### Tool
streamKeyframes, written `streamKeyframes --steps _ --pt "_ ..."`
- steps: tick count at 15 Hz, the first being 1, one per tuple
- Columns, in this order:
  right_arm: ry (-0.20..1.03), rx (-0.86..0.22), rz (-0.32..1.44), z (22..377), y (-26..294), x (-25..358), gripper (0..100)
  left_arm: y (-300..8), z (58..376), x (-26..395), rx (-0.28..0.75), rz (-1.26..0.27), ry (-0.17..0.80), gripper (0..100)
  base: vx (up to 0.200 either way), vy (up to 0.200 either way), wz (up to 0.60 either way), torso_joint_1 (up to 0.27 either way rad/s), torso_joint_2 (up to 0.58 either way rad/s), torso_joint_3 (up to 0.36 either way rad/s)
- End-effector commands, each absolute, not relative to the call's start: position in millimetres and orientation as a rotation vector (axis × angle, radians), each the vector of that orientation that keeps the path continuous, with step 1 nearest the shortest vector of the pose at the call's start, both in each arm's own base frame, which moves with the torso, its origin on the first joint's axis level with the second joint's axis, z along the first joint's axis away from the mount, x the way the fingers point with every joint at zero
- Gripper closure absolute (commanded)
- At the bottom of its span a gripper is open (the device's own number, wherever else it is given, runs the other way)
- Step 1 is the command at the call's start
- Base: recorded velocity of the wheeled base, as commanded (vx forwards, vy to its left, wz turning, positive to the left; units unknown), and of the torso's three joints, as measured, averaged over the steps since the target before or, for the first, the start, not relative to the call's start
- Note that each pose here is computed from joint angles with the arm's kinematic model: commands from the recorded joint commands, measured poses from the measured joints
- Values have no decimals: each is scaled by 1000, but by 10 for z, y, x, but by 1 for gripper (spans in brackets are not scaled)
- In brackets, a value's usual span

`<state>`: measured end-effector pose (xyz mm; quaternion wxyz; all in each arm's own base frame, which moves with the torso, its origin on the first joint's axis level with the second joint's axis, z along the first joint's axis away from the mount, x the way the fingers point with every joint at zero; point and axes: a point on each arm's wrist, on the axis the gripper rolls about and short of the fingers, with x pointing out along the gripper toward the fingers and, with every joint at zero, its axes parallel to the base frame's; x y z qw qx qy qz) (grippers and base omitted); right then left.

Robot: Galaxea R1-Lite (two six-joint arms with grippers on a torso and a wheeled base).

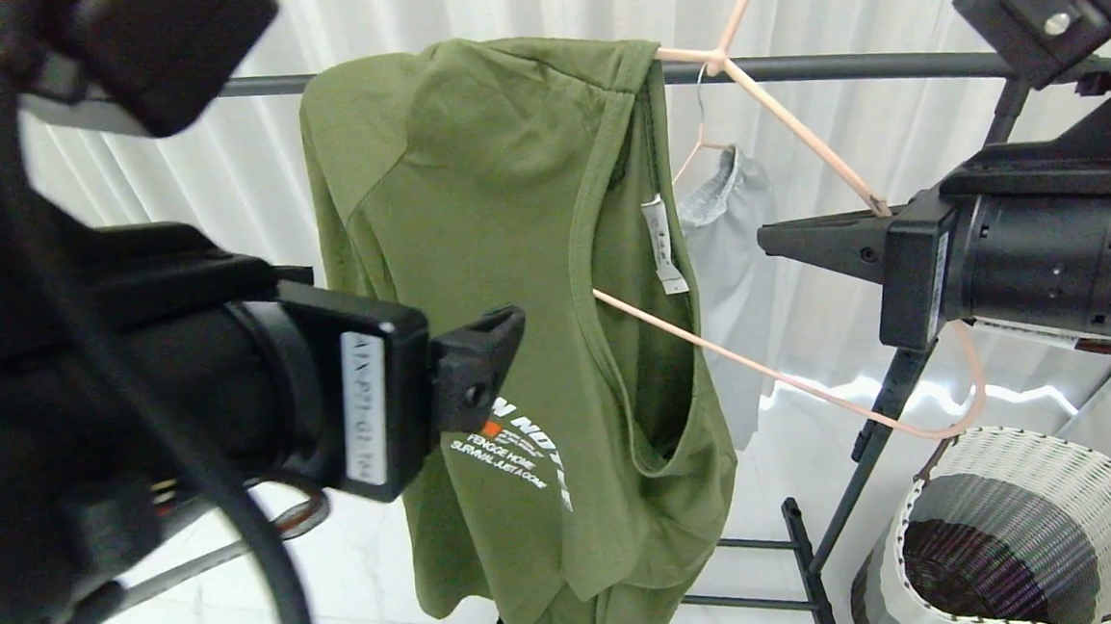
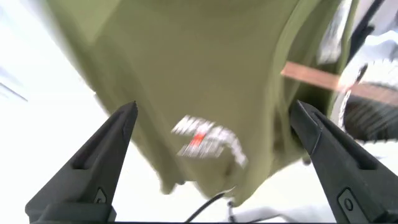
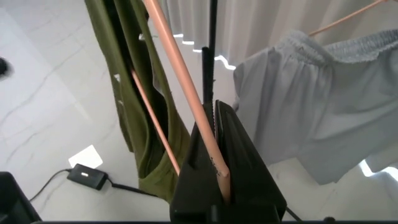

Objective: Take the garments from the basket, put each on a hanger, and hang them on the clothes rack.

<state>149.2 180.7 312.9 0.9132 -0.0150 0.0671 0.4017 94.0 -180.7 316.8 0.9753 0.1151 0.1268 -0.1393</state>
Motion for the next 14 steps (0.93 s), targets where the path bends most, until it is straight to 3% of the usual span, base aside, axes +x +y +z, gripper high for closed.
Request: streamKeyframes --steps 1,6,8,10,14 --pt "143 -35 825 3101 1756 1461 100 -1371 3245 744 287 -309 196 0 0 0 0 0 0 0" --pt "177 -92 882 3001 1644 1219 100 -969 3177 626 610 -334 126 0 0 0 0 0 0 0" --pt "192 -109 926 2928 1642 1101 100 -991 3136 636 729 -384 114 0 0 0 0 0 0 0" --pt "194 -119 932 2906 1676 1042 100 -1079 3135 685 772 -426 104 0 0 0 0 0 0 0" --pt "191 -120 927 2913 1691 1033 100 -1171 3211 946 927 -439 -12 0 0 0 0 0 0 0"
